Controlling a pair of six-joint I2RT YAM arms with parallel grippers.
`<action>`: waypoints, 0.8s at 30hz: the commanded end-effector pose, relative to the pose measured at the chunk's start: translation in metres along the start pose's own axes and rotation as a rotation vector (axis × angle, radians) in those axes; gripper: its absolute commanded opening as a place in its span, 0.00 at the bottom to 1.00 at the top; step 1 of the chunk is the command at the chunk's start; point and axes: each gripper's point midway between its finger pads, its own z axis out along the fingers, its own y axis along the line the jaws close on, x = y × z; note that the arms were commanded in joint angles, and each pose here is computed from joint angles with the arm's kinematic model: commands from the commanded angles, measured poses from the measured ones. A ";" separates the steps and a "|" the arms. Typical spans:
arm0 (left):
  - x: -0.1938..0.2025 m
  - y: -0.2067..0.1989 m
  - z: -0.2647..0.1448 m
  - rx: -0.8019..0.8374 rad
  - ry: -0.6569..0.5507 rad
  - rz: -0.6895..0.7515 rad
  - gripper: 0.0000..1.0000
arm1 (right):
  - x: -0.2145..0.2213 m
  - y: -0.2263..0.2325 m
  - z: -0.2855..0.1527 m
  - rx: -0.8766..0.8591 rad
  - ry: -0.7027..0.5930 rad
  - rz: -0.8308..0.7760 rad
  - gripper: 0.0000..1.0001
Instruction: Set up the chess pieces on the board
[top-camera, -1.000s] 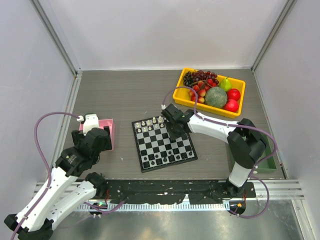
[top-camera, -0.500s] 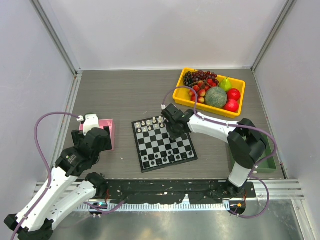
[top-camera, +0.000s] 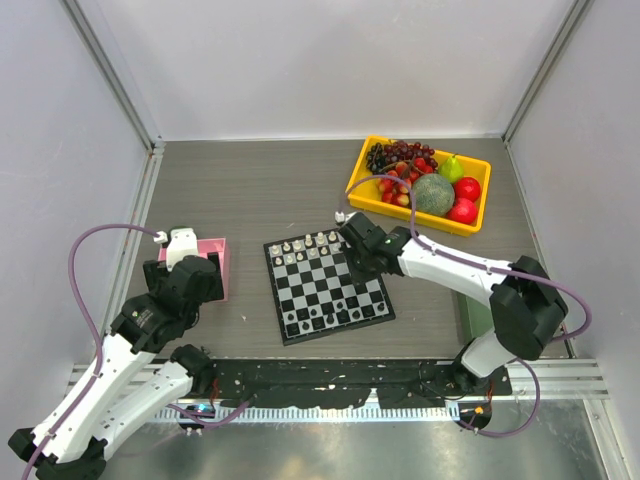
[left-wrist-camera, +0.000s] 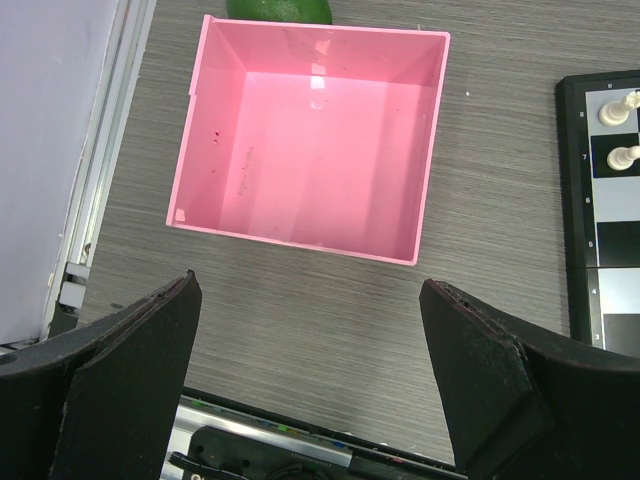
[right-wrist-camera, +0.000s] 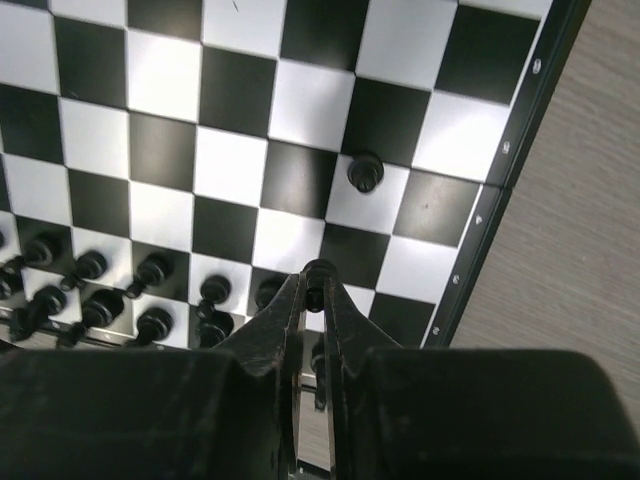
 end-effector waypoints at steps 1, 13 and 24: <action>-0.010 -0.002 -0.002 0.007 -0.026 -0.032 0.99 | 0.008 -0.008 -0.008 0.015 -0.017 0.022 0.11; -0.009 -0.004 -0.001 0.011 -0.018 -0.024 0.99 | 0.028 -0.009 0.000 0.009 0.029 0.054 0.11; -0.009 -0.004 -0.001 0.009 -0.015 -0.023 0.99 | 0.036 -0.007 0.001 -0.015 0.040 0.065 0.11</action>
